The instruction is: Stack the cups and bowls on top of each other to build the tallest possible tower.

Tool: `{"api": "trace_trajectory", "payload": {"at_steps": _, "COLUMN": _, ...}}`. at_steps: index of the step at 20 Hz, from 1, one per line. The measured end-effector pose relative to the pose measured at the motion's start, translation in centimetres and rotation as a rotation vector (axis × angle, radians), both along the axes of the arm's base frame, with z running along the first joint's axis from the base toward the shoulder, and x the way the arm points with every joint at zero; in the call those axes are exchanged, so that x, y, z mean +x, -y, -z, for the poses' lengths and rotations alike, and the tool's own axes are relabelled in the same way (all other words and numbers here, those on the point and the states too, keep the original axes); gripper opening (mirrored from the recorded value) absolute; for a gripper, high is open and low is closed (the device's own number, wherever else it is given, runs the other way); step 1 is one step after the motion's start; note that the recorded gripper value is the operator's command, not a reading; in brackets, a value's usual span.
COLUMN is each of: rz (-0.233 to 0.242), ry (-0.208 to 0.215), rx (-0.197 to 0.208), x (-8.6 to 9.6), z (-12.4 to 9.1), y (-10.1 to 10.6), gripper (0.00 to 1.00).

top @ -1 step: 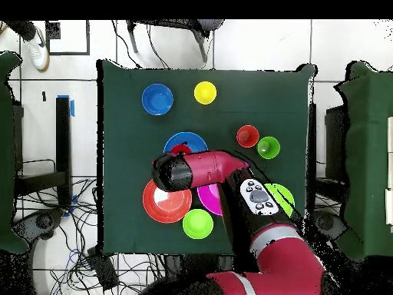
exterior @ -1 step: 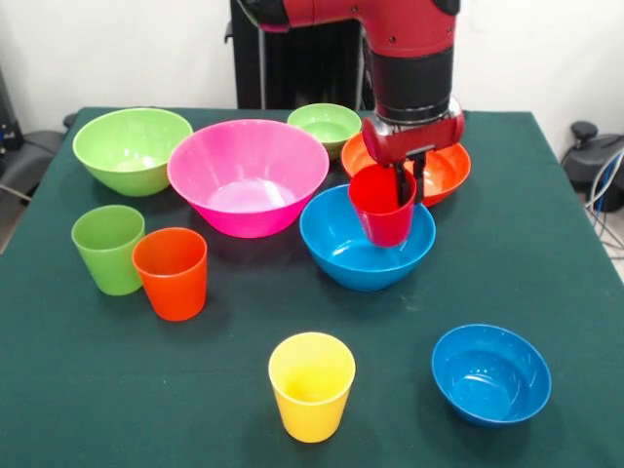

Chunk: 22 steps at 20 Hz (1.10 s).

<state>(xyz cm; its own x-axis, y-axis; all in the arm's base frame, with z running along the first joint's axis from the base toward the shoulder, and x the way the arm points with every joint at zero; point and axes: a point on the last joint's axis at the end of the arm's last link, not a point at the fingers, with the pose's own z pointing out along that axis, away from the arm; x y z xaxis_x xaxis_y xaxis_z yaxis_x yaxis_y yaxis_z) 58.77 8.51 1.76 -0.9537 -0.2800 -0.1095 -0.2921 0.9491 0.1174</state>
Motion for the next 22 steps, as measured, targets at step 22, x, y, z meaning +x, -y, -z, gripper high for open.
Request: {"api": "trace_trajectory", "payload": {"at_steps": 22, "rz": 0.024, "ry": -0.047, "rx": -0.061, "x": -2.0, "z": 2.1, "y": 2.5, "gripper": 0.00}}
